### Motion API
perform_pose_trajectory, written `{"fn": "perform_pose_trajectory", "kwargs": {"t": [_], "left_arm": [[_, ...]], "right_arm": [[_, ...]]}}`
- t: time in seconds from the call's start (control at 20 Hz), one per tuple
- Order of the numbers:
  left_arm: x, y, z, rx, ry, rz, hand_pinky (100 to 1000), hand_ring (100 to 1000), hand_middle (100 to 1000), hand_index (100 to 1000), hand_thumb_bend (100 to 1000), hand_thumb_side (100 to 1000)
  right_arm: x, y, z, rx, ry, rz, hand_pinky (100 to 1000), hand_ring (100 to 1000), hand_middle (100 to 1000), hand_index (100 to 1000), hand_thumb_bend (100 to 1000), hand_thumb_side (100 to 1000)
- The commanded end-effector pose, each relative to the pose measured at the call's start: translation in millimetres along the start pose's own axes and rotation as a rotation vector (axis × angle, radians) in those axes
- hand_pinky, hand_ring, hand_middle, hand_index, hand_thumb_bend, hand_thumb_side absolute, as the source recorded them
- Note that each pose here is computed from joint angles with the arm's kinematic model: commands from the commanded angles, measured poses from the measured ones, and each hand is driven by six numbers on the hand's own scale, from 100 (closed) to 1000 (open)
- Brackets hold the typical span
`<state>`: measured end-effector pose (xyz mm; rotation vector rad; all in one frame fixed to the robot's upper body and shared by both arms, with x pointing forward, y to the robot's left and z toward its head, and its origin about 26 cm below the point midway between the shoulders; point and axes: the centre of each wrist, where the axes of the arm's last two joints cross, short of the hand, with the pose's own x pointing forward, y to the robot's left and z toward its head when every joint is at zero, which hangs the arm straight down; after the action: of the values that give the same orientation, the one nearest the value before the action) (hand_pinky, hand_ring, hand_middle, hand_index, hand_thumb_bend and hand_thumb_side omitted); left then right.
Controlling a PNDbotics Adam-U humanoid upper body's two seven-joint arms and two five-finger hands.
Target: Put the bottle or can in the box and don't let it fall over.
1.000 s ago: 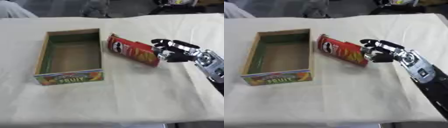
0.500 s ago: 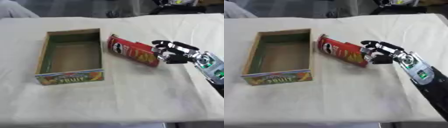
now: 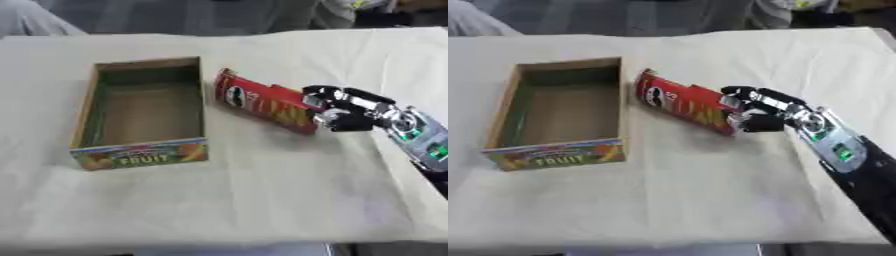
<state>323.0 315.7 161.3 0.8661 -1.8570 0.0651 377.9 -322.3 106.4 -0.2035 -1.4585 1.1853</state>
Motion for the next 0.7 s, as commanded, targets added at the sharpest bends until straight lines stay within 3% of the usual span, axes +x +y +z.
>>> {"fn": "perform_pose_trajectory", "kwargs": {"t": [0.05,0.7], "left_arm": [[9.1,6.0,-6.4,0.016,-0.036,0.002,411,801,828,711,316,552],[9.7,6.0,-6.3,0.014,-0.037,0.004,411,802,825,708,309,552]], "right_arm": [[2.0,-6.6,1.3,-0.003,-0.002,0.011,866,1000,1000,1000,100,615],[5.0,-4.7,-3.6,-0.021,0.026,0.037,815,1000,1000,1000,100,607]]}}
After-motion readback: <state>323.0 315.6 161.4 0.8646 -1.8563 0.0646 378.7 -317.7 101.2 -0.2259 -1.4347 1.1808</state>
